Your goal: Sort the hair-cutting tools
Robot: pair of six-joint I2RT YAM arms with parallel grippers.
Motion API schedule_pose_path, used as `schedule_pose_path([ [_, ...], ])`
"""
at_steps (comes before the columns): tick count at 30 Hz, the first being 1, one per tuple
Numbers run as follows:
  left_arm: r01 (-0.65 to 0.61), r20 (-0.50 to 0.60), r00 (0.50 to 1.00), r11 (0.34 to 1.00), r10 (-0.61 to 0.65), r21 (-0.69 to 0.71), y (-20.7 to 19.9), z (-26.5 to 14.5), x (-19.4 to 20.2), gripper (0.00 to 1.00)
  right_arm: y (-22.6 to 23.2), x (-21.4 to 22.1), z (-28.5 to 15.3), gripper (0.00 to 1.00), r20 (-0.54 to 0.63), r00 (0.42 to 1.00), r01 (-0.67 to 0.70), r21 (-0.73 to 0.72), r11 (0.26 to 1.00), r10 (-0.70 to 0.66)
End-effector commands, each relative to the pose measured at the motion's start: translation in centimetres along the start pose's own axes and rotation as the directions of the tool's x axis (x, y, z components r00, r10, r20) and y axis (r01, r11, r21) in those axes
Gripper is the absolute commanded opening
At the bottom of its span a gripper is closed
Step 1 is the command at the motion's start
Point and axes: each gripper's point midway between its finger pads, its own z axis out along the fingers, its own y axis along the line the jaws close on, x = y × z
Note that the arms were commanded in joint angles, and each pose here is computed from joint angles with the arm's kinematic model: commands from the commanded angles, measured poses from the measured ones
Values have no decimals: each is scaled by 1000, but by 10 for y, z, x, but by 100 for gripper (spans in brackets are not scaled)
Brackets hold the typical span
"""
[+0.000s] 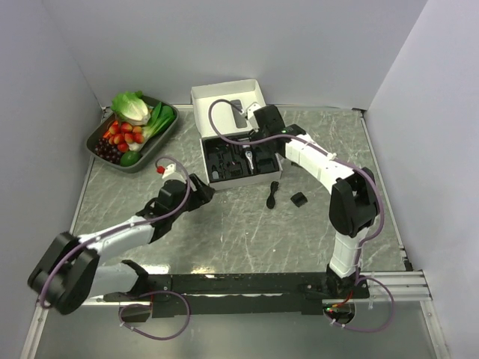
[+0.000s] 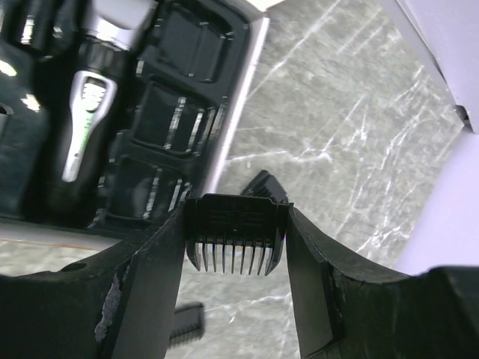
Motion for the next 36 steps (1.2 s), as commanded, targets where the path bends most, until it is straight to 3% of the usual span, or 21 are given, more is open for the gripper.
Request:
schedule_pose_path([
  [1, 156, 85, 981, 973, -172, 172, -48, 16, -25, 75, -22, -15, 5, 45, 54, 998, 10, 23, 1000, -11],
  [6, 223, -3, 974, 958, -227, 182, -50, 43, -2, 71, -22, -12, 13, 45, 46, 999, 17, 22, 1000, -18],
  [11, 240, 3, 970, 952, -245, 190, -50, 62, 2, 70, -16, -20, 18, 45, 74, 997, -2, -11, 1000, 2],
  [20, 233, 37, 970, 962, -240, 146, -32, 95, 7, 71, -5, -9, 31, 46, 43, 996, 78, -61, 995, -76],
  [36, 240, 145, 958, 969, -247, 64, 28, 92, -38, 70, 32, -4, 10, 46, 71, 973, 230, -273, 934, -219],
])
